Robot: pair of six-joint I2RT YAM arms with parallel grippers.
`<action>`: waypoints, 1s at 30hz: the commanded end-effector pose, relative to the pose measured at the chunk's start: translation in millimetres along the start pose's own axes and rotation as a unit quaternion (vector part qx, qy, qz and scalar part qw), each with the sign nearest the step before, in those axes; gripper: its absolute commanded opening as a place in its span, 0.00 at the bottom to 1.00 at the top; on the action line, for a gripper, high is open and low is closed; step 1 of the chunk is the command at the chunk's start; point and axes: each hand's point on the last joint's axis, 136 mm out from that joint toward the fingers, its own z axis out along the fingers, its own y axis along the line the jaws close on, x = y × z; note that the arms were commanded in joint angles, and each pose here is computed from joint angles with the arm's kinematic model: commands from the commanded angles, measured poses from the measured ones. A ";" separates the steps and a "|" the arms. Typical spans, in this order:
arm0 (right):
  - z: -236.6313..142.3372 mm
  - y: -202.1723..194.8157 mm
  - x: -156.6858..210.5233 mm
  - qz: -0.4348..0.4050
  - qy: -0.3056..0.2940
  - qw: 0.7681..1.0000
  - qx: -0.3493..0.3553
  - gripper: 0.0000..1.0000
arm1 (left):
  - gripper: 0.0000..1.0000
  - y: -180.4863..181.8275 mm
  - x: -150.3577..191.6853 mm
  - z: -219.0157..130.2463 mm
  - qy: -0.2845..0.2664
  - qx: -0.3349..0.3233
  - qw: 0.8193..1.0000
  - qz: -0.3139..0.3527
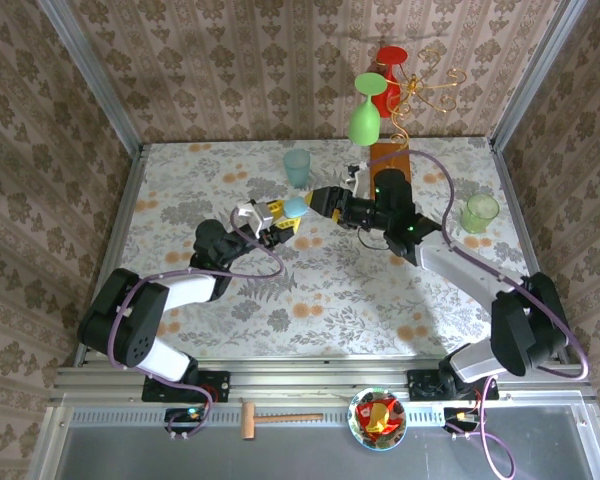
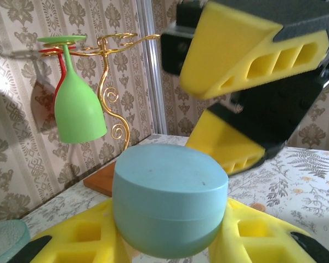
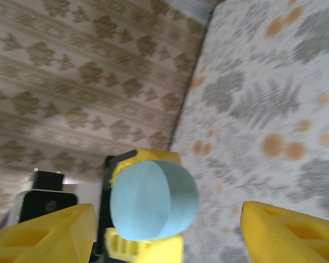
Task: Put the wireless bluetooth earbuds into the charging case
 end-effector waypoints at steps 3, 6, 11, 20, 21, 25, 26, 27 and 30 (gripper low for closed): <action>9.2 35.6 6.3 0.075 0.039 0.987 -0.137 0.64 | 0.23 5.1 -28.8 6.9 -0.040 -0.012 0.999 0.014; 12.4 33.7 5.7 0.086 0.041 0.984 -0.149 0.51 | 0.23 4.3 -27.1 7.0 -0.038 -0.010 0.999 0.012; 12.8 26.9 2.6 0.092 0.032 0.985 -0.141 0.26 | 0.23 3.6 -25.0 6.0 -0.035 -0.011 0.999 0.013; 7.0 7.4 -6.4 0.084 -0.001 0.991 -0.105 0.16 | 0.67 6.5 -11.7 -1.3 -0.017 -0.027 0.999 0.036; 5.3 -1.2 -8.2 0.083 -0.011 0.993 -0.086 0.16 | 0.71 6.8 -7.0 -3.6 -0.008 -0.032 0.999 0.042; -2.1 -58.6 -5.8 0.071 -0.038 0.996 0.042 0.17 | 0.82 6.4 27.4 -12.9 0.074 -0.042 0.994 0.070; -4.2 -74.7 -2.9 0.067 -0.040 0.994 0.076 0.17 | 0.84 5.3 36.2 -15.5 0.098 -0.043 0.991 0.078; -6.0 -85.4 -0.3 0.063 -0.041 0.992 0.100 0.17 | 0.85 4.4 44.0 -18.3 0.117 -0.043 0.989 0.085; -8.7 -119.8 10.6 0.057 -0.037 0.985 0.157 0.17 | 0.89 -3.3 66.0 -26.1 0.168 -0.030 0.981 0.093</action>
